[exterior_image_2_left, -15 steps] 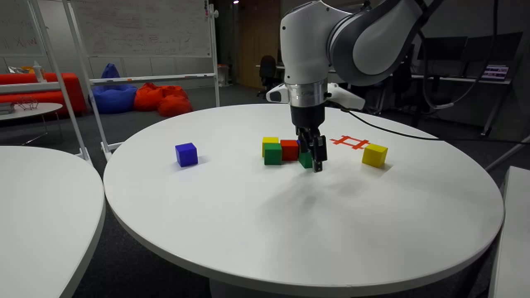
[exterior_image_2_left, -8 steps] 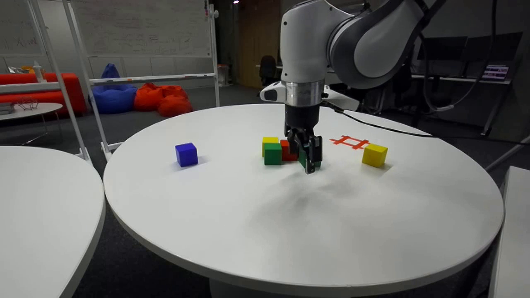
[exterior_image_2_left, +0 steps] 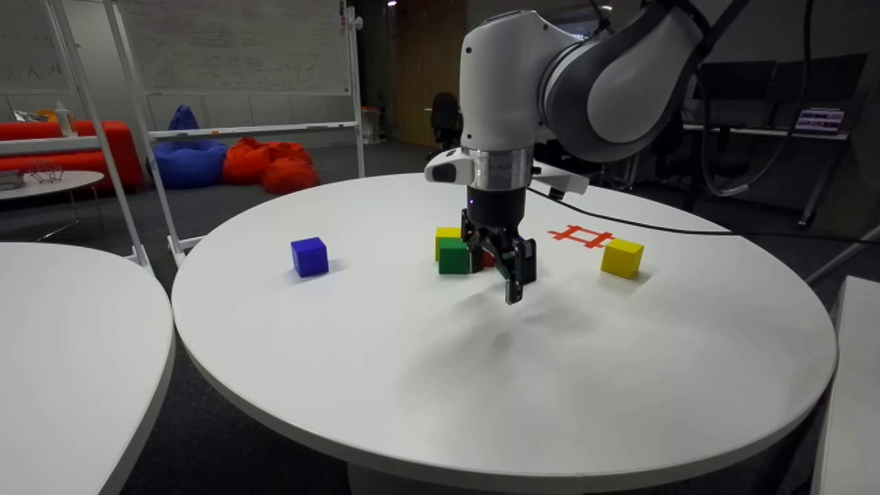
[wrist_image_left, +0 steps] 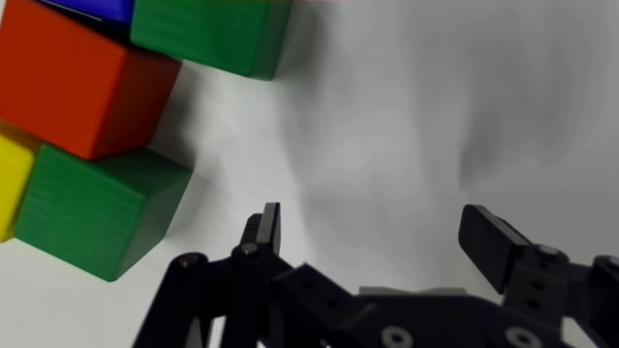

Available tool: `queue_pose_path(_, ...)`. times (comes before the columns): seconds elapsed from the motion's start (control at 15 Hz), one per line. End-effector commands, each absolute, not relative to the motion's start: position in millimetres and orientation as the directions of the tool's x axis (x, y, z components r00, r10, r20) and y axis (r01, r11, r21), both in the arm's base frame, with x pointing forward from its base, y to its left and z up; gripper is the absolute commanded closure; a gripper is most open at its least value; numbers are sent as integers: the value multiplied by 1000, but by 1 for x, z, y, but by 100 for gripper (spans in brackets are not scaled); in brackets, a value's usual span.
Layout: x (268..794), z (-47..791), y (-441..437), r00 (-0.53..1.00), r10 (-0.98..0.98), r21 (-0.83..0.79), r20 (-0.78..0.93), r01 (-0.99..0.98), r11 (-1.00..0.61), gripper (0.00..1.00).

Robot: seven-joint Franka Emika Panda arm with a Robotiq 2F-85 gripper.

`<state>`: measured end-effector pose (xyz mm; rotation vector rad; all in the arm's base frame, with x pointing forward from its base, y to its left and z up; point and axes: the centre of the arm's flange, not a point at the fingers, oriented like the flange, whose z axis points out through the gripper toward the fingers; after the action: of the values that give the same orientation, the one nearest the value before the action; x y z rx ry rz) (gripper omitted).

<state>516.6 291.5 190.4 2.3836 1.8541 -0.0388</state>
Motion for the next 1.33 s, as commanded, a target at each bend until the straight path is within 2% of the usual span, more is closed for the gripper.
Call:
queue_pose_path(0.0, 517, 190, 292, 249, 964, 80, -95, 967, -242, 0)
queue_pose_path(0.73, 521, 198, 272, 350, 935, 104, -62, 933, -343, 0)
queue_pose_path(1.27, 547, 223, 239, 512, 842, 168, 169, 827, -537, 0)
